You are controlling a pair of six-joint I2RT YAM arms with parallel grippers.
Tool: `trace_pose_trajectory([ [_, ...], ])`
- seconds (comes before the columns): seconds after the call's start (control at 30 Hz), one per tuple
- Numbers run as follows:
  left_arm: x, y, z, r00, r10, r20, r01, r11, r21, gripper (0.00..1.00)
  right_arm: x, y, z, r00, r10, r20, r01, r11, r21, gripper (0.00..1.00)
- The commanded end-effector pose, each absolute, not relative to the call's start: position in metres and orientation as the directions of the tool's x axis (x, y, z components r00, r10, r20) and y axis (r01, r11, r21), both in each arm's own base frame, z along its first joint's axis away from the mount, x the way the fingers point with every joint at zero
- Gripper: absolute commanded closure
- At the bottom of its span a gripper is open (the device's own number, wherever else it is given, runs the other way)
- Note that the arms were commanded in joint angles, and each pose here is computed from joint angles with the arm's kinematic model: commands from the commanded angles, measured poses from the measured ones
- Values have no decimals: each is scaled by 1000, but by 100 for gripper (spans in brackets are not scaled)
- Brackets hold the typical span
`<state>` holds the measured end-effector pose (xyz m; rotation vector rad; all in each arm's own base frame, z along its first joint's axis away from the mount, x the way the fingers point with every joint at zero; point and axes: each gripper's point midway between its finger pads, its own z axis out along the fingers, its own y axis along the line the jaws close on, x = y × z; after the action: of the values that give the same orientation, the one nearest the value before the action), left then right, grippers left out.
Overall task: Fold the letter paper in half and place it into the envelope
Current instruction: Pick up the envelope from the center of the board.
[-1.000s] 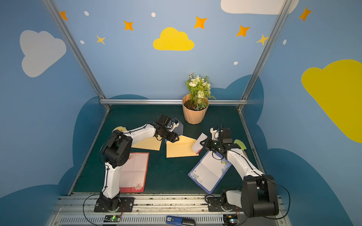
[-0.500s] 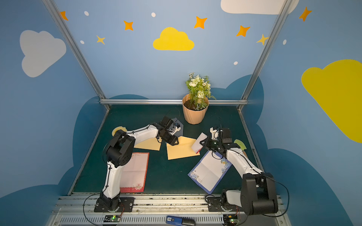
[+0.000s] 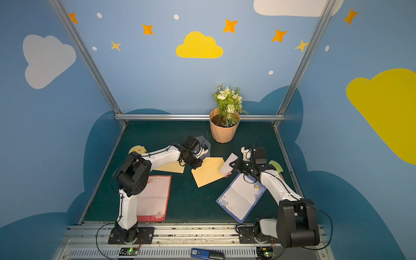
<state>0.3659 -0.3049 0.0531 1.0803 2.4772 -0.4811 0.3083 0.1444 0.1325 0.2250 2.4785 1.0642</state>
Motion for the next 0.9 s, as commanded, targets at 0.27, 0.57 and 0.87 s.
trace_pose_trajectory([
  [0.27, 332, -276, 132, -177, 730, -660, 905, 384, 182, 97, 267, 172, 231, -820, 7, -572, -379, 742, 552, 94],
  [0.57, 298, -246, 145, -48, 769, -637, 977, 169, 131, 97, 213, 207, 242, -533, -542, -650, -748, 661, 62, 98],
  [0.87, 283, -241, 156, 15, 747, -665, 995, 54, 82, 97, 148, 246, 220, -45, -772, -634, -949, 232, -215, 98],
])
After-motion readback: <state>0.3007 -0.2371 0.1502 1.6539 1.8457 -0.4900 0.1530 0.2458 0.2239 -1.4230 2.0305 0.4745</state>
